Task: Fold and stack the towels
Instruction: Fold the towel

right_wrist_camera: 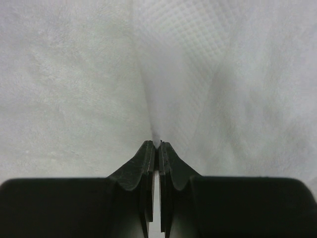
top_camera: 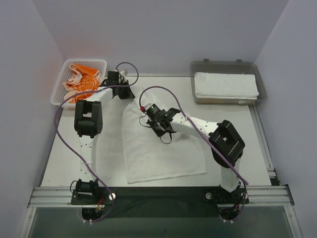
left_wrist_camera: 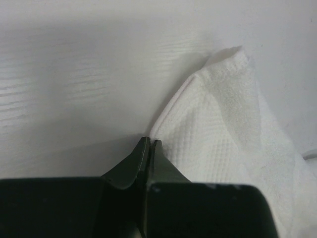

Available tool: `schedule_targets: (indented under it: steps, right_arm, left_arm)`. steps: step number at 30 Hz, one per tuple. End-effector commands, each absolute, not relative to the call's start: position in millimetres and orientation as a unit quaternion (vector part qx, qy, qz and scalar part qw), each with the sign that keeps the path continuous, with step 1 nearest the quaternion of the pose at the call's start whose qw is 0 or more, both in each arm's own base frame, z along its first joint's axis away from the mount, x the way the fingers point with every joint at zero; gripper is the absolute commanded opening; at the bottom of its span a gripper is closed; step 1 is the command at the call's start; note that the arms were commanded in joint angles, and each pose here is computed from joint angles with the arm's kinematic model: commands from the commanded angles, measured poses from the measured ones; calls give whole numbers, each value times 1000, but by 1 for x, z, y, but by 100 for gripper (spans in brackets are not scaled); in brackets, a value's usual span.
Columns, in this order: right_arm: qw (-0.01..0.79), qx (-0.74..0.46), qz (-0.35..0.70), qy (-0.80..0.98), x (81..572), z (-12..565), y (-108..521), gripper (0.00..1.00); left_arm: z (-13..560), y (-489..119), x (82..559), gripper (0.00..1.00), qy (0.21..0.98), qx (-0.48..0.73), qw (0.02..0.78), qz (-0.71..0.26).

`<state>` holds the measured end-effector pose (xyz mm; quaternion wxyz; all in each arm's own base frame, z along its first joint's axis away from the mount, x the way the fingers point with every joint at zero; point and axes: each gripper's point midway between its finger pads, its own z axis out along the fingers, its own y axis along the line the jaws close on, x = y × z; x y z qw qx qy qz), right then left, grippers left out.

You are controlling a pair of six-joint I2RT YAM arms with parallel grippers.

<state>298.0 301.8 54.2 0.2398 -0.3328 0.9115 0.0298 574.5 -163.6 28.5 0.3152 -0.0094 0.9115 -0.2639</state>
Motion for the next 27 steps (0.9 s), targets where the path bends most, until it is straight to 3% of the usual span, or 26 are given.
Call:
schedule_targets:
  steps: [1, 7, 13, 18, 22, 27]
  right_arm:
    - [291, -322, -1, 901, 323, 96, 277, 0]
    - [341, -296, -49, 891, 355, 140, 232, 0]
    - [389, -295, -98, 867, 361, 187, 199, 0]
    - [426, -289, -93, 852, 344, 221, 182, 0]
    - [445, -283, -85, 845, 327, 235, 168, 0]
    - [473, -270, -85, 834, 317, 256, 154, 0]
  left_arm:
    - [76, -145, 580, 0, 897, -30, 348, -272]
    - [167, -126, 585, 0, 858, -74, 408, -305]
    - [236, -115, 553, 0, 829, -115, 426, -342]
    - [279, -118, 494, 0, 809, -156, 421, -379]
    - [268, -120, 432, 0, 810, -187, 392, -393]
    - [293, -110, 363, 0, 787, -210, 429, -390]
